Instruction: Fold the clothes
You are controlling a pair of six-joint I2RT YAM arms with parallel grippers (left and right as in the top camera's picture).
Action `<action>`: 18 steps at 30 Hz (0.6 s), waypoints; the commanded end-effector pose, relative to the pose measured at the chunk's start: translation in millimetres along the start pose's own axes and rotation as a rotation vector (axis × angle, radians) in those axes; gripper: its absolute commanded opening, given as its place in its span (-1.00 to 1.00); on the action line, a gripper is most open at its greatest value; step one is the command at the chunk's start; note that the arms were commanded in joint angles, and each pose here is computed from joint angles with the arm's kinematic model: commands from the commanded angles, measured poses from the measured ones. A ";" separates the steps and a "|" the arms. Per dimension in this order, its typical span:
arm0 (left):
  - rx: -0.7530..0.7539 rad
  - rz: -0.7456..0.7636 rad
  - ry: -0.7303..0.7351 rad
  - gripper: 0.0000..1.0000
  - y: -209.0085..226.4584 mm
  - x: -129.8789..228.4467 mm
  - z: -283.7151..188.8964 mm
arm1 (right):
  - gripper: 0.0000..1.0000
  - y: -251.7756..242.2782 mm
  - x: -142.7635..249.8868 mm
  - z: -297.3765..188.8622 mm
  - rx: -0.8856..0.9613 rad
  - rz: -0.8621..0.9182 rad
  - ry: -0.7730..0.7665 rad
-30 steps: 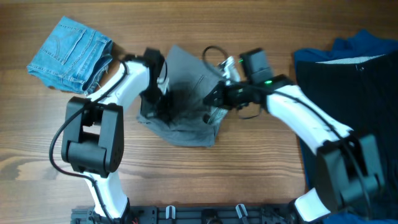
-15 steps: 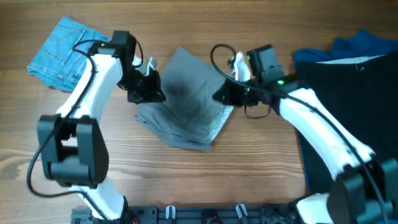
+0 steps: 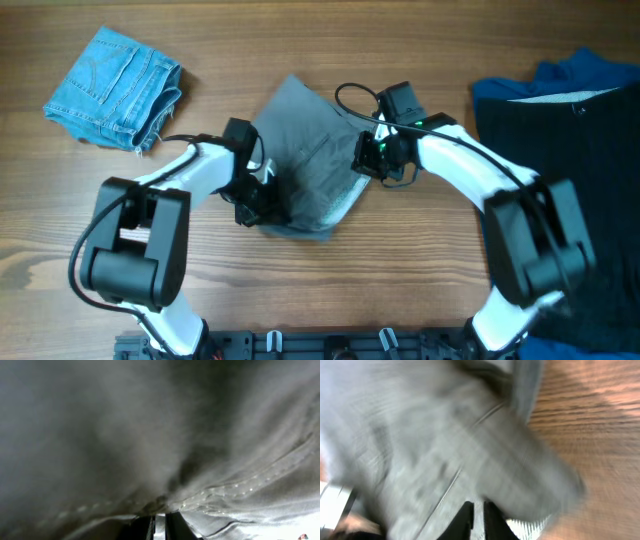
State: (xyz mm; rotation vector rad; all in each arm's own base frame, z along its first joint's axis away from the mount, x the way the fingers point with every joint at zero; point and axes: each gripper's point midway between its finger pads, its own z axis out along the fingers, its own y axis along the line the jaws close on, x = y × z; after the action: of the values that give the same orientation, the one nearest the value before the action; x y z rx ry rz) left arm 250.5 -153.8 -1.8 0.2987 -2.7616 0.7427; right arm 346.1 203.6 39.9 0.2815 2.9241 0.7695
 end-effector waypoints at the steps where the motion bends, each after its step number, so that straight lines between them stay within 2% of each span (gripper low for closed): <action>1: -0.157 0.002 -0.298 -0.79 42.9 -70.0 -23.2 | -0.71 40.2 -15.3 -66.5 -0.094 -0.175 -0.176; 4: -0.132 0.028 -0.559 -0.84 45.7 -131.2 -59.5 | -0.67 66.2 -29.9 -96.8 -0.162 -0.296 -0.306; 5: -0.068 0.033 -0.574 -0.88 35.1 -139.5 -72.7 | -0.66 64.1 -37.4 -94.7 -0.144 -0.299 -0.333; 7: 0.022 0.024 -0.504 -0.81 15.0 -130.3 -89.0 | -0.66 59.4 -55.6 -82.4 -0.114 -0.297 -0.381; 9: 0.022 0.004 -0.460 -0.75 8.3 -112.7 -102.1 | -0.64 58.3 -72.9 -53.4 -0.132 -0.294 -0.391; 10: 0.027 0.041 -0.450 -0.67 3.0 -103.1 -108.1 | -0.59 56.8 -75.4 -32.2 -0.154 -0.283 -0.364; 13: -0.017 0.106 -0.412 0.00 3.3 -72.3 -121.8 | -0.54 44.1 -55.6 51.4 -0.294 -0.197 -0.147; 15: -0.087 0.079 -0.411 0.25 16.2 -68.4 -123.4 | -0.56 32.9 -43.4 63.9 -0.286 -0.173 -0.078; 16: -0.146 0.059 -0.410 0.45 27.5 -67.5 -123.5 | -0.81 12.4 -21.6 58.2 -0.181 -0.112 0.006; 17: -0.152 0.059 -0.414 0.50 28.3 -68.2 -124.0 | -0.91 -6.0 -12.6 52.5 -0.076 -0.038 0.028; 18: -0.150 0.059 -0.420 0.57 28.6 -69.6 -124.9 | -0.91 -23.4 -2.5 42.2 0.030 0.053 0.046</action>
State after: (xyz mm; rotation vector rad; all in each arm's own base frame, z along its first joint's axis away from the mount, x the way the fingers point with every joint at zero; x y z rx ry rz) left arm 328.8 -68.8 66.7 0.4009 -3.1593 0.6240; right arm 384.5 234.4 0.8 0.1240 2.8179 0.9914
